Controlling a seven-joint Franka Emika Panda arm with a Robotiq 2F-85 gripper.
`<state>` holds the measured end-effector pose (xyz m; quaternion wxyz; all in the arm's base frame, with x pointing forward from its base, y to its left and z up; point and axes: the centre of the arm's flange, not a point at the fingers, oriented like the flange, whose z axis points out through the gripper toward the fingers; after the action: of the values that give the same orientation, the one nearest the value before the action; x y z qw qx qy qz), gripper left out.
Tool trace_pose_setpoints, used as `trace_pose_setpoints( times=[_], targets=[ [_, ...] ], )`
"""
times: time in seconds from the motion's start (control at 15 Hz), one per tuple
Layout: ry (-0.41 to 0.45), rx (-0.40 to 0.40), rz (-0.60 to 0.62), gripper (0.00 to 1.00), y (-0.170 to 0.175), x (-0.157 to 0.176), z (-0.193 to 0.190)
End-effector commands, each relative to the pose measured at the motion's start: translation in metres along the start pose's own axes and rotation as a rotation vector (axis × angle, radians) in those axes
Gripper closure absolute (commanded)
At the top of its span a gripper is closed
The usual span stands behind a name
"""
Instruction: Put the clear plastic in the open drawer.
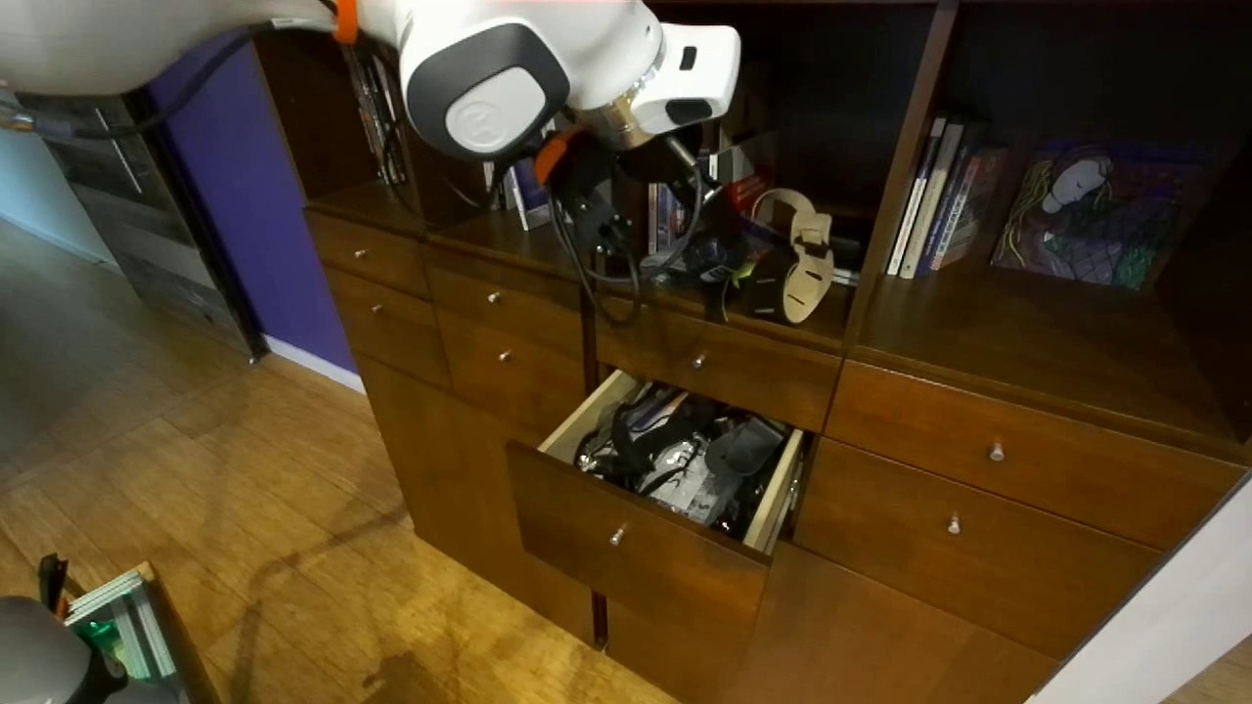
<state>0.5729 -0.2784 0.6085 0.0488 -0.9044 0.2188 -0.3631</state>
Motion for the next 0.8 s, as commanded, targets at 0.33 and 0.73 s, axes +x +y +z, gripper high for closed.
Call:
trace_pose_setpoints(
  times=[0.33,0.73],
  targets=[
    [-0.055,0.068,0.079,0.00,-0.007,0.048,0.046],
    [-0.041,0.094,0.107,0.34,-0.007,0.055,0.069]
  ],
)
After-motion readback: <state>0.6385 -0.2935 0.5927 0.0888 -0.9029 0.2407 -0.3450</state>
